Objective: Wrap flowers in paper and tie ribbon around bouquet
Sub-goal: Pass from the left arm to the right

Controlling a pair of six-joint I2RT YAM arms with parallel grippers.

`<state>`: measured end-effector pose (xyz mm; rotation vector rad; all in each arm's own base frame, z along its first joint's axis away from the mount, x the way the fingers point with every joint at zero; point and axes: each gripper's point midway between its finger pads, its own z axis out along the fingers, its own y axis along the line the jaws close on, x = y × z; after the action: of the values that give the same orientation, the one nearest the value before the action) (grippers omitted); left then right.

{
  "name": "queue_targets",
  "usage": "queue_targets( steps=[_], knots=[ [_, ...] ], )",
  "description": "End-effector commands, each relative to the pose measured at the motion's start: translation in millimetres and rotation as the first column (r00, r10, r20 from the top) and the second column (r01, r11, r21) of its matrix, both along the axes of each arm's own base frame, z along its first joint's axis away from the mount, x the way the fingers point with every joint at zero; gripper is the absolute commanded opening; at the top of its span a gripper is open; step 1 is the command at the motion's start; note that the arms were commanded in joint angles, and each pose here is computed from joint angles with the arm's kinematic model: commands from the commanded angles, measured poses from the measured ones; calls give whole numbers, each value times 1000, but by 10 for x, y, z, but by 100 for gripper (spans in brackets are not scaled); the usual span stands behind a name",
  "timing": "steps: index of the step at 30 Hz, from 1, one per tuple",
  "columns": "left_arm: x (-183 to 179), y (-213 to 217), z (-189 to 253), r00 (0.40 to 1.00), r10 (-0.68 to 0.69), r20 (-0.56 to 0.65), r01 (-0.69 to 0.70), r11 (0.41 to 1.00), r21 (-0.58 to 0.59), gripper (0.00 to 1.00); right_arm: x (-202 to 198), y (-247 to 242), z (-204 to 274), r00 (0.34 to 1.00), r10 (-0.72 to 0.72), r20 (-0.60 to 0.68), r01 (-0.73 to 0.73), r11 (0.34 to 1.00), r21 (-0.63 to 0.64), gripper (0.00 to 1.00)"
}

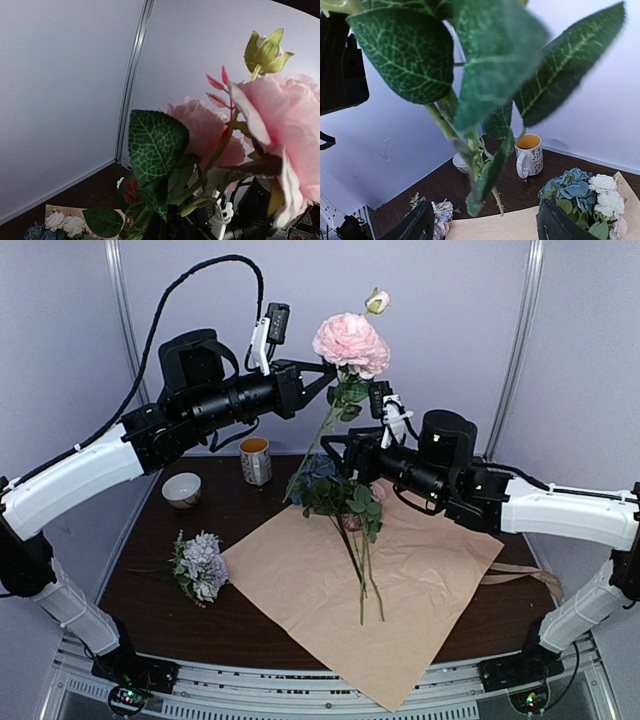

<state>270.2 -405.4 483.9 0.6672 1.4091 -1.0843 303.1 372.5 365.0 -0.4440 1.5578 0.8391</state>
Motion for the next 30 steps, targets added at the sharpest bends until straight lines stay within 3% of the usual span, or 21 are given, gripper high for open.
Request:
queue_targets(
  steps=[1,5,10,22,24,26,28,29,30],
  knots=[
    [-67,10,258,999,-19,49,22,998,-64,0,-57,105,145,996,74,50,-75,997,26,72],
    [-101,-25,252,998,-54,29,56,995,-87,0,-19,96,214,995,82,55,-86,993,78,68],
    [-134,-58,237,997,-75,21,77,989,-123,0,56,16,335,996,49,69,-59,986,154,57],
    [-199,-184,285,988,-155,6,153,967,-206,0,27,-110,596,985,4,171,-49,964,262,66],
    [-211,-206,287,986,-169,2,166,963,-214,0,59,-128,592,985,-16,170,-29,965,261,59],
    [-220,-212,280,985,-173,1,169,962,-212,0,73,-158,592,986,-27,162,-18,962,273,37],
    [-209,-185,272,988,-155,0,152,967,-203,0,64,-210,592,988,-36,152,-10,957,291,8],
    [-202,-159,266,990,-139,0,136,971,-195,0,61,-243,596,989,-44,144,-1,955,297,0],
    [-180,-125,248,994,-113,0,111,977,-180,0,58,-271,573,990,-50,129,10,956,292,0]
  ],
)
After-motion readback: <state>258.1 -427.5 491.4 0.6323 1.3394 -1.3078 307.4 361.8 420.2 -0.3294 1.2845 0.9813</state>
